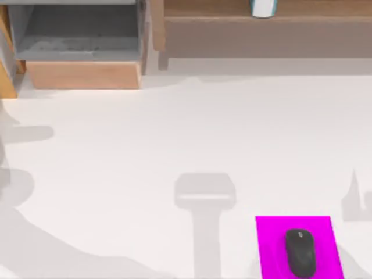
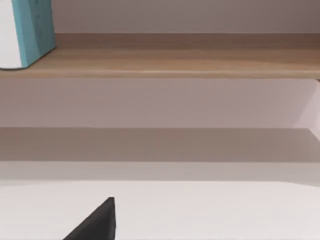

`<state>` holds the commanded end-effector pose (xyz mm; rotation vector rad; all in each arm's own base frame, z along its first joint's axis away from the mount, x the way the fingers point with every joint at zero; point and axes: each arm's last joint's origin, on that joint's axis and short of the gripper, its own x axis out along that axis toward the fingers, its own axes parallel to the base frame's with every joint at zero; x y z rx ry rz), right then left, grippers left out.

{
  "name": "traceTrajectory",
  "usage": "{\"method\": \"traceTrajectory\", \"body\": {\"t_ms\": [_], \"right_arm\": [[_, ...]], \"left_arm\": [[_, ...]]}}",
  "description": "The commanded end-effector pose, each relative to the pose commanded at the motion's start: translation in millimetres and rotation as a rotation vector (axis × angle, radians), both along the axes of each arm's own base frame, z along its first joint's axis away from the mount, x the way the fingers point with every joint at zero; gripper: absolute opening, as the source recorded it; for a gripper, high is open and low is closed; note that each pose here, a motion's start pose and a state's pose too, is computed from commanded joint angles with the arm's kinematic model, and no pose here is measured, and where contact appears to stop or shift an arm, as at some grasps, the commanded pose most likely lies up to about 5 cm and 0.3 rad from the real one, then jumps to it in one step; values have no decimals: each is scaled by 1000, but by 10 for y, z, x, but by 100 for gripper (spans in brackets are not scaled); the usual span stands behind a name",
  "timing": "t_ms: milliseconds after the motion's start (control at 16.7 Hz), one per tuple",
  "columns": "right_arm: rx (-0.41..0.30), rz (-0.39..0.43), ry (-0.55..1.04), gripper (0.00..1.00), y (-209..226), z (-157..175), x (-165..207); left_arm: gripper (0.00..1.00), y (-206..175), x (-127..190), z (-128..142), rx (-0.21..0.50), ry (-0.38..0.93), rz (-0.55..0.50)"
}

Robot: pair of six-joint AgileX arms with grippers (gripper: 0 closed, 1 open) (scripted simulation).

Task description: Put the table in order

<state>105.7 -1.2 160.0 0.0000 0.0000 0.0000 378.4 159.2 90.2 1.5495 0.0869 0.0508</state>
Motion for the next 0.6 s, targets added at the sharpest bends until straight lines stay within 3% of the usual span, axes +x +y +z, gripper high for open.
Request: {"method": "traceTrajectory", "body": {"t_ms": [240,600], "right_arm": [[0,0,0,100,0,0,0],[0,0,0,100,0,0,0]], "left_arm": [[0,38,62,-14,-1,5,11],[0,24,518,-5,2,1,6]]}}
